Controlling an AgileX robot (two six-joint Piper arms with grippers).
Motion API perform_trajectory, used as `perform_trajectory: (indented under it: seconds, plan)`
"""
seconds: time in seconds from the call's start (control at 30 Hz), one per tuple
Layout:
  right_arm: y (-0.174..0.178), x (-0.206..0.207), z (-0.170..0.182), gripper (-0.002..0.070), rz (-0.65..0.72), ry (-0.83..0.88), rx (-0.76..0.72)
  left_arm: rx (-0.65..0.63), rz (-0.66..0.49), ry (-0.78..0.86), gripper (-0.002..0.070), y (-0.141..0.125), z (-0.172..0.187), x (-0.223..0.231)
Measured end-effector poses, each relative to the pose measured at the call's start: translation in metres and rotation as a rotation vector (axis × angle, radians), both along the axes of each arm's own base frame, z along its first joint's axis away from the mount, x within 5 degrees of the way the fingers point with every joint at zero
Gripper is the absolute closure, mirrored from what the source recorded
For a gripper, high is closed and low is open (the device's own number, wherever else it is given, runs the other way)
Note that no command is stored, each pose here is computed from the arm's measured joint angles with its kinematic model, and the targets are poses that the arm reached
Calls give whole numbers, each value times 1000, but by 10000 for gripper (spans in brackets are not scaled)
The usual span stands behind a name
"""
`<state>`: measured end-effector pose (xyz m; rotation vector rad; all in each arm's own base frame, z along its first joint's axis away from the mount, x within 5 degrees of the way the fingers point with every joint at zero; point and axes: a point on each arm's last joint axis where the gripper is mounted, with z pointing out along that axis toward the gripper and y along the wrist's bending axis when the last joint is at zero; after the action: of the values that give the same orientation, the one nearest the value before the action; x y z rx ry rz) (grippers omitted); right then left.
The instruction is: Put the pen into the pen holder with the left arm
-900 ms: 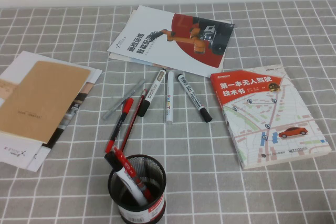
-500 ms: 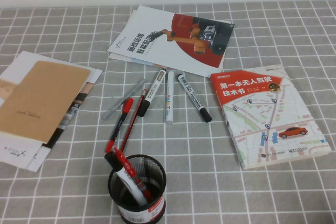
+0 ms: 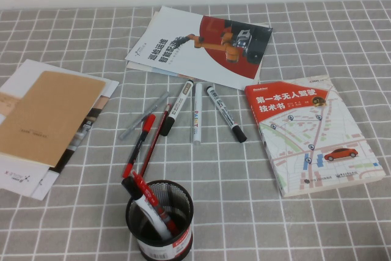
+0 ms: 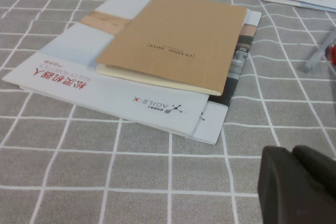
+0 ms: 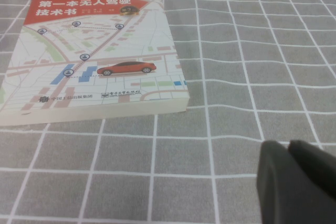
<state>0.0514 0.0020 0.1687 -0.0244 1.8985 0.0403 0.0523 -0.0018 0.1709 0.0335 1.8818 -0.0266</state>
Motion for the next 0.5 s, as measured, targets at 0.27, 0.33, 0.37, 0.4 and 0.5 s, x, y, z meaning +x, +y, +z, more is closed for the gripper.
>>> perform_trajectory:
  seconds: [0.27, 0.33, 0.37, 0.4, 0.5]
  plan:
    - [0, 0, 0, 691, 0, 0, 0, 30, -3, -6, 677, 1, 0, 0]
    - [0, 0, 0, 691, 0, 0, 0, 59, -4, -18, 677, 1, 1, 0]
    - [0, 0, 0, 691, 0, 0, 0, 75, -6, -25, 677, 2, 2, 1]
    - [0, 0, 0, 691, 0, 0, 0, 82, -6, -27, 677, 2, 2, 1]
    - [0, 0, 0, 691, 0, 0, 0, 93, -8, -46, 677, 2, 4, 1]
